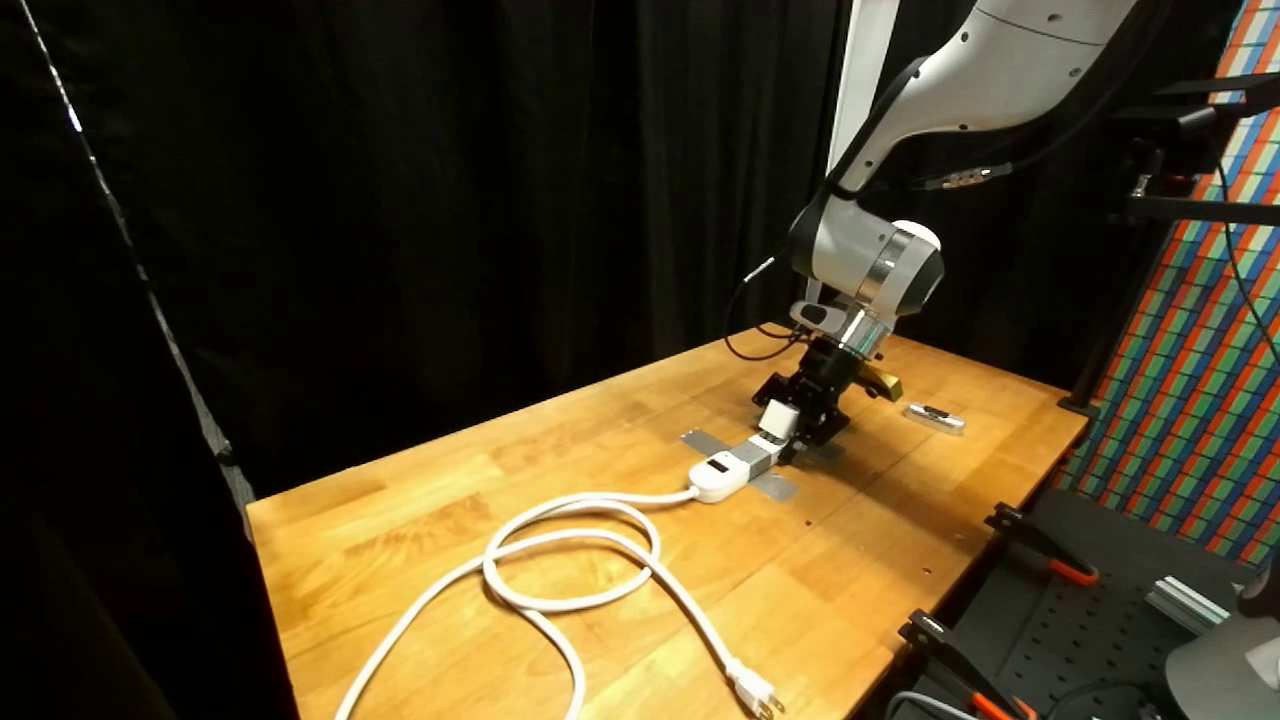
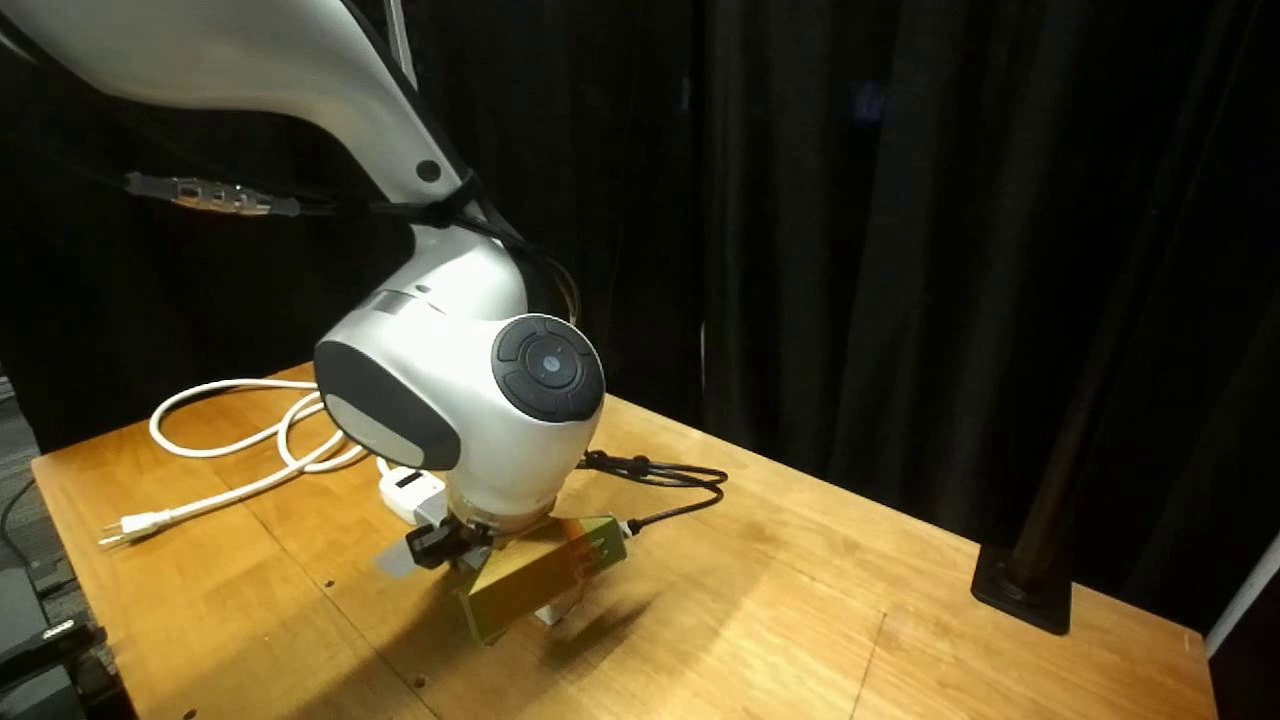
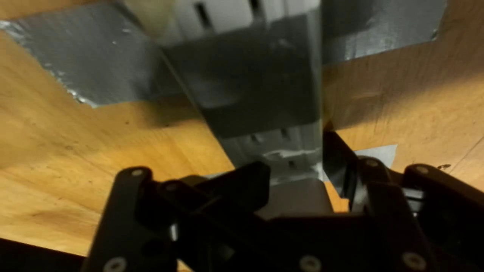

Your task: Put the charging block on the extension cord

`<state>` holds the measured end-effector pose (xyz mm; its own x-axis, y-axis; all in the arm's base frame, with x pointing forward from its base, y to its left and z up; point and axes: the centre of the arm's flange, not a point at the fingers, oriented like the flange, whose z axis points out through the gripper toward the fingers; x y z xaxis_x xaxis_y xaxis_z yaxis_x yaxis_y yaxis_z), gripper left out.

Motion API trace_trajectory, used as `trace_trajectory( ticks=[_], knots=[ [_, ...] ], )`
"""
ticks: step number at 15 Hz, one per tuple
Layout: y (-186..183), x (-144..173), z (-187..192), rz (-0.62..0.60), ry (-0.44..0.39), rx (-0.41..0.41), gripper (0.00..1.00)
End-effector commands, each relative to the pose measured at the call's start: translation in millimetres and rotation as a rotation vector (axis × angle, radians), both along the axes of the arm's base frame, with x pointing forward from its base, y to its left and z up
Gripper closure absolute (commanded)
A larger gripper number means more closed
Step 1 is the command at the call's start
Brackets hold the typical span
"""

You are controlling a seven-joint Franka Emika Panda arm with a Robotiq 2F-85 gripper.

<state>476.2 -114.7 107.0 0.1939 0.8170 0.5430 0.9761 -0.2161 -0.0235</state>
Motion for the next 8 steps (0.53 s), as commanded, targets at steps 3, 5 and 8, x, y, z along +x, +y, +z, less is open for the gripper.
trace_trajectory(
  ticks=[3, 5, 8],
  knots=[
    [20.7, -3.3, 5.6, 0.034, -0.035, -0.111, 0.76],
    [27.7, -5.2, 10.7, 0.047, -0.049, -0.149, 0.76],
    [38.5, -6.6, 16.0, 0.064, -0.069, -0.205, 0.76]
  ],
)
